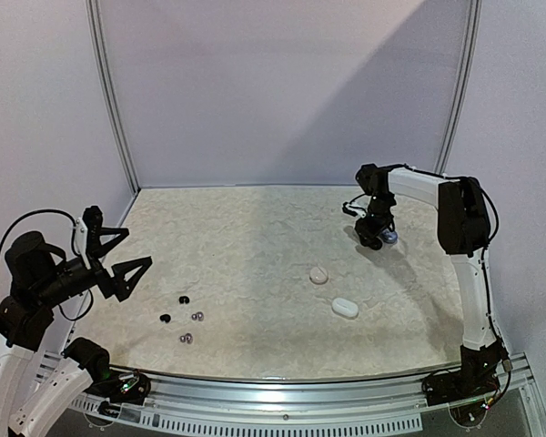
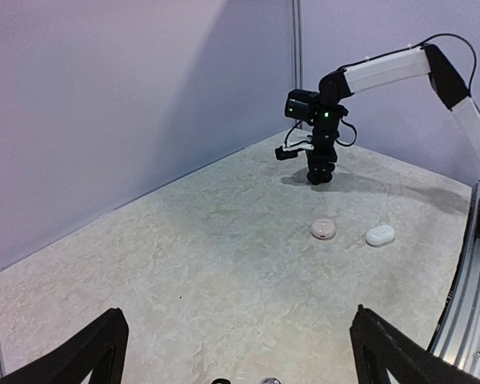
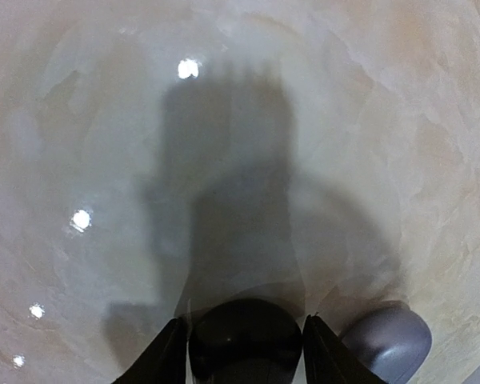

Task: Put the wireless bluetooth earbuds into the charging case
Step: Pick up the charging case from the center of the board.

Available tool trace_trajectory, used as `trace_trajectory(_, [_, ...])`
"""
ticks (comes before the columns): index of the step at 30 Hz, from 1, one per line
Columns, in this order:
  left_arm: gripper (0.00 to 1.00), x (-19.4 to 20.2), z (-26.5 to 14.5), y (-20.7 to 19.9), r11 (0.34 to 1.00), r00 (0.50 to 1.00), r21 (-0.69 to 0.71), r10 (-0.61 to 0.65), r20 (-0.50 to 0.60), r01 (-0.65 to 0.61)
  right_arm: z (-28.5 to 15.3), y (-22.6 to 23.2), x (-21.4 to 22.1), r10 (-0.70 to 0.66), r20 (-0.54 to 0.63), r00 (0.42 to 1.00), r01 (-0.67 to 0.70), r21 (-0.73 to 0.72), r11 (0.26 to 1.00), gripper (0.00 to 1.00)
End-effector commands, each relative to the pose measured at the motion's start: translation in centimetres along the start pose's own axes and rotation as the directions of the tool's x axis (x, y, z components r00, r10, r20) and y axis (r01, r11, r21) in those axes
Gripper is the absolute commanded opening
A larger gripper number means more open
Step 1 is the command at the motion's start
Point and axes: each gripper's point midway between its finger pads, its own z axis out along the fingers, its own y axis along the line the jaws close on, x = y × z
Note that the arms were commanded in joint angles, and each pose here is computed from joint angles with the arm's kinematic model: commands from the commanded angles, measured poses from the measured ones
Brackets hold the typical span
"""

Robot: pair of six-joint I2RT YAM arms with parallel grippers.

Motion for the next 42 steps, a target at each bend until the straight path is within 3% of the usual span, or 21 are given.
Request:
trace_trajectory(1, [0.99,0.4,0.3,0.1,1.0,1.0,0.004,-0.015,-0.008,0.015,-0.4,0.7,2.0,0.03,-0.061,0.998,-0.032,-0.035,0.999,0.56])
trace_trajectory(5, [0.99,0.6,0.3,0.1,1.0,1.0,0.005,-0.016,-0.011,0.016,-0.1,0.9,2.8,0.057,-0.069,0.996,-0.06,-0.041,0.997,0.53])
trace_trajectory(10, [0.99,0.5,0.3,0.1,0.999,0.998,0.005,-0.05,-0.025,0.05,0.6,1.5,3.7,0.095,-0.097,0.991,-0.101,-0.06,0.993,0.3])
trace_trajectory(14, [0.99,0.3,0.5,0.6,0.998,0.996,-0.015,-0.063,-0.065,0.062,0.4,1.6,3.3,0.139,-0.08,0.987,-0.145,-0.067,0.987,0.2])
trace_trajectory(17, [0.99,-0.2,0.4,0.7,1.0,0.987,0.0,0.003,-0.158,-0.003,-1.2,1.4,2.2,0.196,-0.025,0.98,-0.197,-0.068,0.978,0.16])
trace_trajectory(19, [0.99,0.6,0.5,0.3,0.995,0.95,0.084,0.083,-0.302,-0.06,-2.5,1.4,1.5,0.226,0.012,0.974,-0.225,-0.063,0.972,0.14])
trace_trajectory(21, [0.99,3.7,0.2,0.5,0.983,0.832,0.174,0.149,-0.534,-0.064,-4.5,1.7,0.7,0.234,0.056,0.971,-0.232,-0.04,0.972,0.14])
trace_trajectory(22, [0.99,5.5,-0.3,0.8,0.967,0.744,0.238,0.222,-0.63,-0.088,-5.5,1.9,0.3,0.233,0.077,0.969,-0.232,-0.025,0.972,0.13])
trace_trajectory(24, [0.99,8.8,-2.2,1.2,0.932,0.523,0.362,0.321,-0.79,-0.024,-7.3,3.0,-0.3,0.207,0.111,0.972,-0.209,0.002,0.978,0.13])
trace_trajectory(26, [0.96,11.1,-3.8,1.8,0.901,0.296,0.419,0.372,-0.88,0.113,-8.8,4.6,-1.1,0.164,0.146,0.975,-0.17,0.026,0.985,0.13])
trace_trajectory(27, [0.88,11.7,-4.1,2.0,0.881,0.222,0.443,0.404,-0.887,0.167,-9.6,5.3,-1.4,0.146,0.164,0.976,-0.155,0.041,0.987,0.13])
trace_trajectory(28, [0.8,11.9,-3.8,2.6,0.874,0.18,0.447,0.417,-0.891,0.188,-10.0,6.1,-1.6,0.127,0.175,0.976,-0.137,0.05,0.989,0.13])
trace_trajectory(30, [0.73,12.8,-1.8,3.7,0.871,0.181,0.468,0.441,-0.879,0.151,-10.5,7.5,-1.8,0.102,0.193,0.976,-0.115,0.058,0.992,0.13])
trace_trajectory(32, [0.72,13.7,1.4,4.9,0.853,0.236,0.522,0.502,-0.832,0.024,-11.2,8.9,-2.0,0.089,0.217,0.972,-0.102,0.048,0.994,0.13])
trace_trajectory(34, [0.71,15.0,3.9,5.2,0.823,0.26,0.564,0.56,-0.787,-0.065,-11.4,10.1,-1.7,0.083,0.222,0.971,-0.094,0.038,0.995,0.13])
trace_trajectory(39, [0.63,18.7,7.3,2.6,0.713,0.329,0.701,0.662,-0.673,-0.001,-11.2,12.2,-0.6,0.074,0.205,0.976,-0.084,0.037,0.996,0.13])
trace_trajectory(42, [0.62,21.2,8.2,2.3,0.652,0.296,0.758,0.723,-0.624,0.004,-10.9,12.8,0.2,0.087,0.202,0.975,-0.095,0.029,0.995,0.13])
